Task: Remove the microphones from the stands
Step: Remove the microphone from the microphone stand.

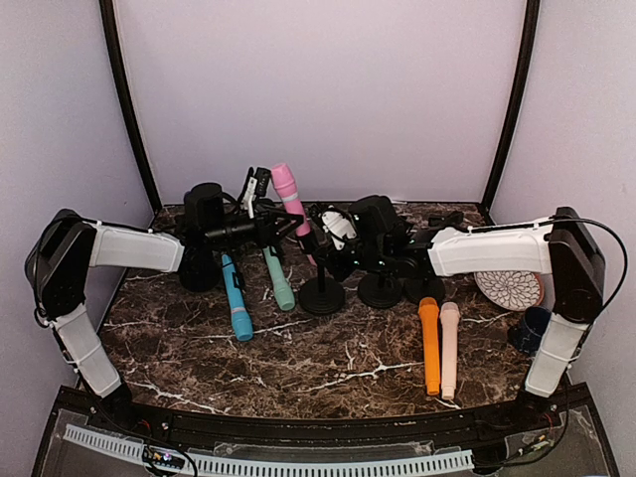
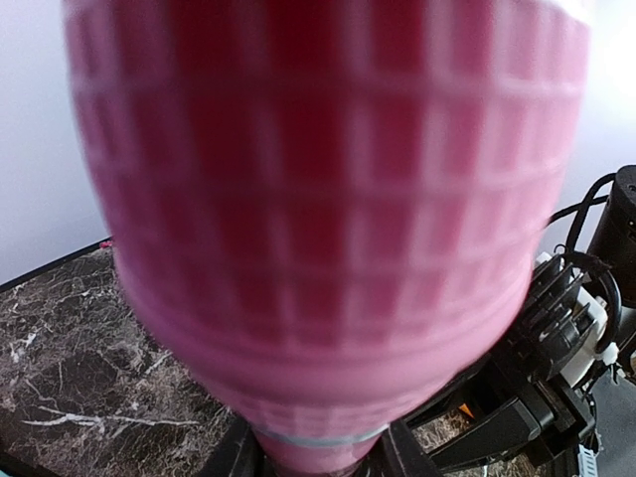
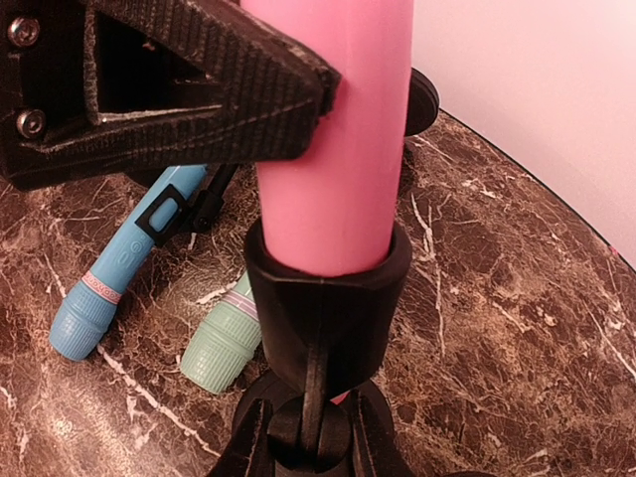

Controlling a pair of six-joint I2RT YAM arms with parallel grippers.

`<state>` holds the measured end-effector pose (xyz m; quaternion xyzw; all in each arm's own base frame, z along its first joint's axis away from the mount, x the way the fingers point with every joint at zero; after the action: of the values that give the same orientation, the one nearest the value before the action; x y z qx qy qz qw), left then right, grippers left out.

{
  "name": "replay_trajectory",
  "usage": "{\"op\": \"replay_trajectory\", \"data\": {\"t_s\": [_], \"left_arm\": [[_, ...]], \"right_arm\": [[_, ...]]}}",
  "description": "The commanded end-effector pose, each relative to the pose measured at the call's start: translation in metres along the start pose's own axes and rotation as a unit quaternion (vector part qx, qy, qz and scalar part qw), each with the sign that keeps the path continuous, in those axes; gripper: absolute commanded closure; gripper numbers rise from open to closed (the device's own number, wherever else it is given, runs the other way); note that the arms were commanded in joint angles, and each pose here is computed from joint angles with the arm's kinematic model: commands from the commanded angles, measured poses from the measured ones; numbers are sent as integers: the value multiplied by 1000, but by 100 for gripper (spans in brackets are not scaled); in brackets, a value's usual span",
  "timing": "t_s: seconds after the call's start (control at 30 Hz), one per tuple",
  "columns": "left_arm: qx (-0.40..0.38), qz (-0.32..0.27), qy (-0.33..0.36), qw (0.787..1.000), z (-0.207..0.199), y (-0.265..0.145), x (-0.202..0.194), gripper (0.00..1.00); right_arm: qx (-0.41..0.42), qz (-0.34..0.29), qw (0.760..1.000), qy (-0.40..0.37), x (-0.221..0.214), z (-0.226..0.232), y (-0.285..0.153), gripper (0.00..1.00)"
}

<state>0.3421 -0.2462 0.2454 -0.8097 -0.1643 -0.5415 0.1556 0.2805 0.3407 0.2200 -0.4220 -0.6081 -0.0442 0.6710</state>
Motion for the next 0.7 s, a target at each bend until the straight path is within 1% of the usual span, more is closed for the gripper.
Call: {"op": "replay_trajectory", "data": {"t_s": [0.0,0.13,0.23,0.27,0.3,0.33,0.37,0.5,0.67], "left_arm": [[-60,-121,105,985,-34,-26,66,100],[-42,-110,90,989,-31,-22,69,100],[-5,-101,78,992,-24,-17,77,100],[10,-76,64,995,-20,-14,73,100],[22,-76,63,995,-18,-10,81,100],[32,-52,48,997,-14,-7,77,100],[39,-51,46,997,-12,-4,82,100],[41,-31,21,998,-8,3,86,100],[30,-25,10,999,-8,6,87,100]], "right_arm": [[-65,106,991,41,-41,-30,6,100],[-70,101,992,28,-42,-31,2,100],[-79,83,993,10,-42,-31,-6,100],[-79,79,994,0,-41,-31,-9,100],[-79,76,994,-7,-41,-31,-11,100],[-76,76,994,-14,-41,-30,-13,100],[-74,76,994,-20,-42,-29,-15,100],[-74,79,993,-39,-44,-28,-18,100],[-78,78,993,-41,-45,-28,-21,100]]}}
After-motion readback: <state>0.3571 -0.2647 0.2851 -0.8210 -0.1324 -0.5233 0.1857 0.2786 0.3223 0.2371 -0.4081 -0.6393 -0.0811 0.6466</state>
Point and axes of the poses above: each gripper's point midway between its finger pads, its own y axis out along the fingers, its own z axis along the line the jaws close on, x = y × z, the point moved 10 cm from there along -y, back along the fingers, and after that the axes turned 3 degrees about -y, right-handed, at the moved point
